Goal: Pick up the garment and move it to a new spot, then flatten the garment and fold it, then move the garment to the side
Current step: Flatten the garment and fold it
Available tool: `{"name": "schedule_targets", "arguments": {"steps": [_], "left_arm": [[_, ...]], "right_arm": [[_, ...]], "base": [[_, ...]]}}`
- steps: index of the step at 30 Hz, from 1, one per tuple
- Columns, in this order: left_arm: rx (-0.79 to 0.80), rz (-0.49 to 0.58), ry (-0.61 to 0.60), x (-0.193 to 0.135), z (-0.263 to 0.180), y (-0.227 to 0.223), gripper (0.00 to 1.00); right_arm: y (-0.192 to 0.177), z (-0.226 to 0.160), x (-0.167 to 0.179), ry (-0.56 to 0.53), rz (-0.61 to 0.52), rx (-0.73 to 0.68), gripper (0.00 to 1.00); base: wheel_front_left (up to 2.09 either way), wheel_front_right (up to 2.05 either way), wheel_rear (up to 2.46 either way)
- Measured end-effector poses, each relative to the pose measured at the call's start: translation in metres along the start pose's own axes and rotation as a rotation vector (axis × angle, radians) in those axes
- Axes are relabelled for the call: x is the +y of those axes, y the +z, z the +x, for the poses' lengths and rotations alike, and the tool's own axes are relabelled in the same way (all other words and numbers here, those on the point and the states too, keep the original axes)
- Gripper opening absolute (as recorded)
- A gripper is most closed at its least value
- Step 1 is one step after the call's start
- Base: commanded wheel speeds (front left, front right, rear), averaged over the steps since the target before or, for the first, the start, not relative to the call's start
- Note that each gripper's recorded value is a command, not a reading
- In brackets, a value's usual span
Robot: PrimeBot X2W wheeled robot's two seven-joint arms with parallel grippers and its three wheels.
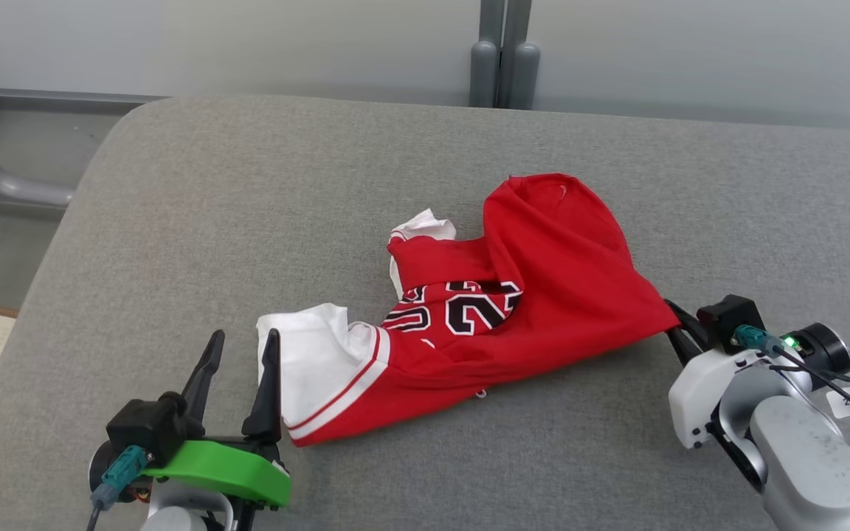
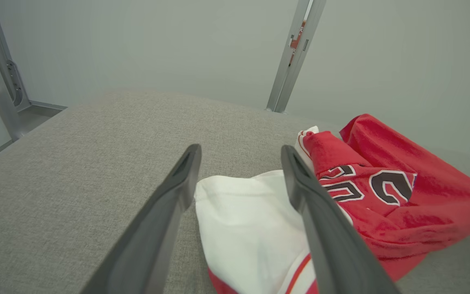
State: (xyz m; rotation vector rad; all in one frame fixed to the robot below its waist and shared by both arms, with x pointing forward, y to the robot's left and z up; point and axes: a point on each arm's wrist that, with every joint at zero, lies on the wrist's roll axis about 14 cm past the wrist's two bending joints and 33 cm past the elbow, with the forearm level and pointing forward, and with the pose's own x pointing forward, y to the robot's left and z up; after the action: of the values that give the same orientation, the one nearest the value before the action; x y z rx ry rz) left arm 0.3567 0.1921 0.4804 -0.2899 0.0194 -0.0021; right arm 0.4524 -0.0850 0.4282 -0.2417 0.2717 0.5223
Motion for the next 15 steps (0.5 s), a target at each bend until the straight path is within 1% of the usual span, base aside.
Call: {"name": "schedule_targets", "arguments": {"steps": [6, 12, 15], "left_arm": [[0.003, 0.007, -0.046, -0.013, 0.007, -0.001, 1.0], [0.014, 0.003, -0.107, -0.033, 0.018, -0.005, 1.0], [0.021, 0.001, -0.133, -0.043, 0.023, -0.008, 1.0]], "right_arm": [[-0.004, -0.031, -0.032, -0.094, -0.047, 0.028, 0.0], [-0.031, -0.078, -0.052, -0.177, -0.028, 0.147, 0.0], [-0.046, -0.104, -0.056, -0.212, -0.003, 0.217, 0.0]], "base": [[0.0, 0.0, 0.0], [0.0, 0.0, 0.0], [0.0, 0.0, 0.0]]}}
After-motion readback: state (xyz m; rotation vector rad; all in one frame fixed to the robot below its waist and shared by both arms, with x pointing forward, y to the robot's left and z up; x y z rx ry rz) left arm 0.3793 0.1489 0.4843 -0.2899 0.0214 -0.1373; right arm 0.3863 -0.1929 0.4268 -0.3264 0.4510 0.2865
